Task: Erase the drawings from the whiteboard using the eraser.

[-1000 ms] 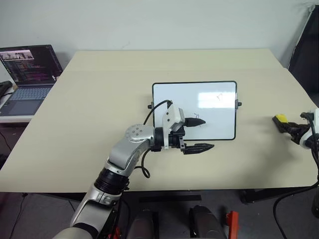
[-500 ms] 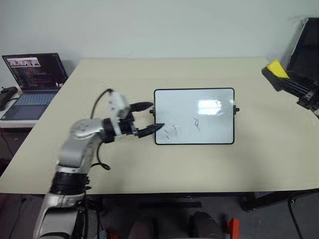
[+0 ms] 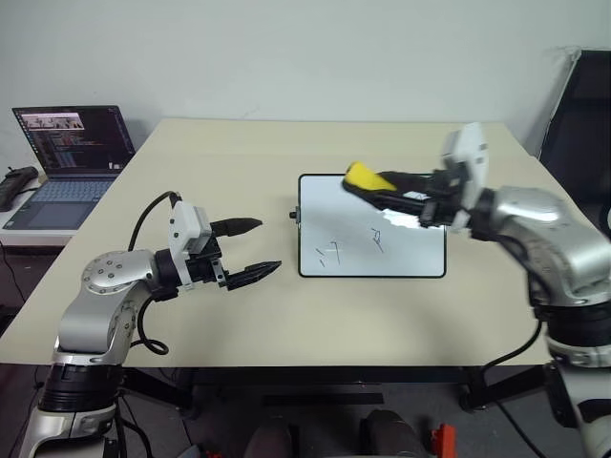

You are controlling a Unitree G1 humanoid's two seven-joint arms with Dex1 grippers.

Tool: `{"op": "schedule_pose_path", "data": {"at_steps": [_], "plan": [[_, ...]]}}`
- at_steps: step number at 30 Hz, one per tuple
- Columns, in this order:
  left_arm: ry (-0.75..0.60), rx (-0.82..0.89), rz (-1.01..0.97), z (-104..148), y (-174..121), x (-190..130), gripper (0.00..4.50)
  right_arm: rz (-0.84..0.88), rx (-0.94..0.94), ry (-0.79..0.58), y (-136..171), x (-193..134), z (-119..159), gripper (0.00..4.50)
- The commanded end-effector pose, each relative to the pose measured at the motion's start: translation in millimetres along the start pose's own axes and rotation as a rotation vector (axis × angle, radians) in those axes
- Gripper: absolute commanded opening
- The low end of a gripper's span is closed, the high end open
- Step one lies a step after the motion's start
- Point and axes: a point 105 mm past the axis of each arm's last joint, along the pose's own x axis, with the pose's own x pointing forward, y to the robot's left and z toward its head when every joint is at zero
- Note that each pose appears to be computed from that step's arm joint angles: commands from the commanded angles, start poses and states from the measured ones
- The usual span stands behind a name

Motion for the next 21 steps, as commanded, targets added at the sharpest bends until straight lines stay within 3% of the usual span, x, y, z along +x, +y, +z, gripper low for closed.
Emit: {"op": "schedule_pose_path", "data": {"at_steps": [1, 5, 9, 21], "plan": [[0.016, 0.027, -0.021, 2, -6, 0, 4.50, -0.026, -0.100, 0.009, 4, 23, 2, 0.95], [0.046, 0.035, -0.032, -4, -6, 0, 4.50, -0.023, -0.127, 0.032, 15, 51, -9, 0.95], [0.077, 0.024, -0.020, -14, -2, -4, 4.50, -0.084, -0.216, 0.147, 13, 72, -39, 0.95], [0.110, -0.005, -0.011, -29, -7, -9, 4.50, -0.138, -0.257, 0.264, -2, 67, -93, 0.95]]}}
